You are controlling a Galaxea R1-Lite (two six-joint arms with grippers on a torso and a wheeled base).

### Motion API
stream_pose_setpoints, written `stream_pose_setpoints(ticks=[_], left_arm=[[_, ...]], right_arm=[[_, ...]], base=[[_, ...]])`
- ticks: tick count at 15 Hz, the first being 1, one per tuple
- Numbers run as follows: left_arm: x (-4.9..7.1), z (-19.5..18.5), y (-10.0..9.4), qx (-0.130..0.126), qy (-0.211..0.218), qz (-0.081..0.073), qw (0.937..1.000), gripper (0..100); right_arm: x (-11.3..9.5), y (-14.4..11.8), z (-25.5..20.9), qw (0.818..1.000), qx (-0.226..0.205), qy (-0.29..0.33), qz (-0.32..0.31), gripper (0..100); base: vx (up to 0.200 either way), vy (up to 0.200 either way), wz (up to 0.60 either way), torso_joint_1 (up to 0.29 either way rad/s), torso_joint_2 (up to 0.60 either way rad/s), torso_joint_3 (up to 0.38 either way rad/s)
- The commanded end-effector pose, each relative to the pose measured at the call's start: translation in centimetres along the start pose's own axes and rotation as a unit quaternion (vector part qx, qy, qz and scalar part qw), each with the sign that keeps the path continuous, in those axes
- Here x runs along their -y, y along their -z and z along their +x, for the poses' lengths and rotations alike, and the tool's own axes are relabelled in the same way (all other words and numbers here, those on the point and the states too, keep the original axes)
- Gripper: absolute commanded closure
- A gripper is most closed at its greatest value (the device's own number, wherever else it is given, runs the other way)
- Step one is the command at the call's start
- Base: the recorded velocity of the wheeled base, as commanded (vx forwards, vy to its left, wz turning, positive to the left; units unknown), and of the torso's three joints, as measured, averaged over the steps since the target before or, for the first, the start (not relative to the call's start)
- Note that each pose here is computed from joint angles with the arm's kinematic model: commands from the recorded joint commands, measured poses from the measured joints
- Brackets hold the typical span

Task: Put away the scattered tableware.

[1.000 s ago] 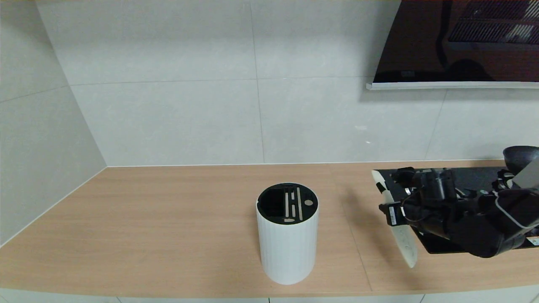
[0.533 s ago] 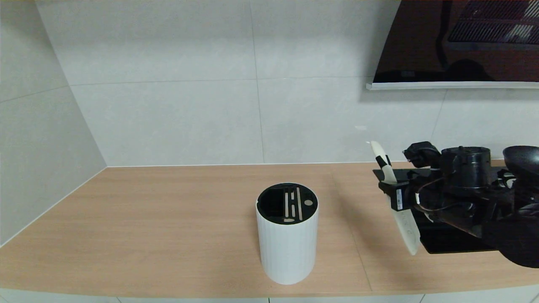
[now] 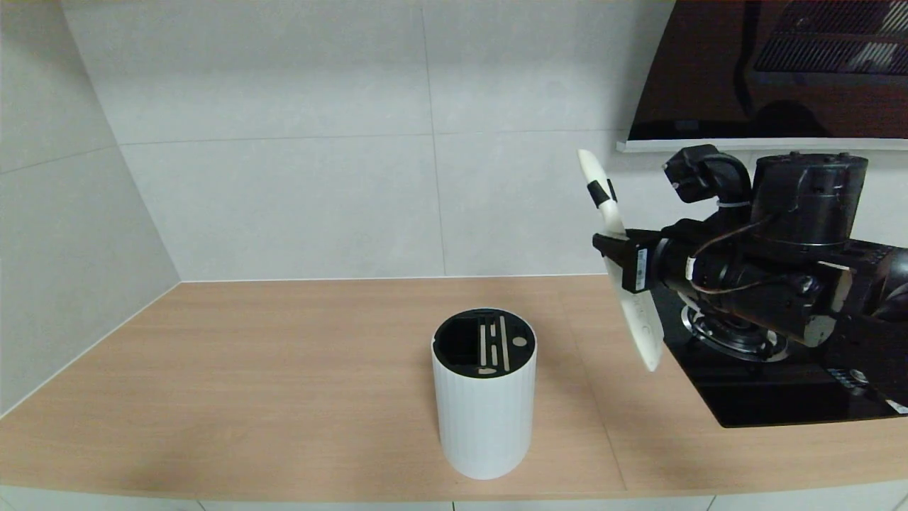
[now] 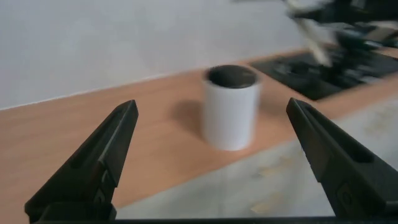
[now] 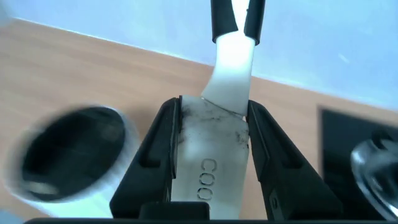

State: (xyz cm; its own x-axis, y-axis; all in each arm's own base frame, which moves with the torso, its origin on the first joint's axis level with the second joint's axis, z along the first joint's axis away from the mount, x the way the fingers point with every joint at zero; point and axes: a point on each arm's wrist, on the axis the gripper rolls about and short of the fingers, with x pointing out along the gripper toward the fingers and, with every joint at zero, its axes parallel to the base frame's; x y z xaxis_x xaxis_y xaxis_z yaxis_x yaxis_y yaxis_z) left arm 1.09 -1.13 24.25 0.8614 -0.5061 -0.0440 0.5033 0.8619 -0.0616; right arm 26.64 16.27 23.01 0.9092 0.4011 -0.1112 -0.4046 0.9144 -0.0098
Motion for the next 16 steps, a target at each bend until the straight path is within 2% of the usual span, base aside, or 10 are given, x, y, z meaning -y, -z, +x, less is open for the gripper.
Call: stream_pose_setpoints(ticks=[1,3,4,5,6,7,9,11,14,16], left_arm=[[-4.9,11.7,-3.8,-0.090,0.090,-0.055,0.9903,0],[-4.5,14.8,-3.5,-0.091,0.126,-0.090,0.9838,0],[-3.1,16.2,-3.5,-0.088,0.159,-0.121,0.9760,0],[-1.5,17.5,-3.5,-0.080,0.187,-0.169,0.9643,0],[-0.6,18.0,-3.0,-0.070,0.202,-0.194,0.9574,0],[0.0,18.8,-2.4,-0.060,0.214,-0.206,0.9528,0],[1.0,20.7,-1.0,-0.061,0.227,-0.210,0.9489,0],[1.5,23.0,1.2,-0.071,0.220,-0.213,0.9494,0],[2.7,25.3,3.1,-0.032,0.210,-0.209,0.9545,0],[3.0,25.2,3.3,-0.017,0.221,-0.206,0.9530,0]], right_arm=[[-1.9,-0.2,-1.3,1.000,0.004,-0.017,0.006,100],[-2.3,-0.8,-2.4,0.999,0.013,-0.027,0.010,100],[-2.4,-1.0,-2.7,0.999,0.017,-0.030,0.013,100],[-3.2,-1.0,-3.1,0.999,0.016,-0.044,0.026,100],[-3.9,-0.9,-3.4,0.998,0.013,-0.057,0.033,100],[-4.7,-0.7,-3.6,0.997,0.010,-0.073,0.034,100],[-6.7,-0.3,-3.9,0.994,0.002,-0.105,0.040,100],[-7.8,0.1,-4.0,0.991,-0.007,-0.122,0.051,100],[-9.0,0.7,-4.2,0.989,-0.019,-0.140,0.049,100],[-9.8,1.1,-4.3,0.987,-0.025,-0.153,0.046,100]], base=[[0.000,0.000,0.00,0.000,0.00,0.000],[0.000,0.000,0.00,0.000,0.00,0.000],[0.000,0.000,0.00,0.000,0.00,0.000],[0.000,0.000,0.00,0.000,0.00,0.000],[0.000,0.000,0.00,0.000,0.00,0.000],[0.000,0.000,0.00,0.000,0.00,0.000],[0.000,0.000,0.00,0.000,0.00,0.000],[0.000,0.000,0.00,0.000,0.00,0.000],[0.000,0.000,0.00,0.000,0.00,0.000],[0.000,0.000,0.00,0.000,0.00,0.000]])
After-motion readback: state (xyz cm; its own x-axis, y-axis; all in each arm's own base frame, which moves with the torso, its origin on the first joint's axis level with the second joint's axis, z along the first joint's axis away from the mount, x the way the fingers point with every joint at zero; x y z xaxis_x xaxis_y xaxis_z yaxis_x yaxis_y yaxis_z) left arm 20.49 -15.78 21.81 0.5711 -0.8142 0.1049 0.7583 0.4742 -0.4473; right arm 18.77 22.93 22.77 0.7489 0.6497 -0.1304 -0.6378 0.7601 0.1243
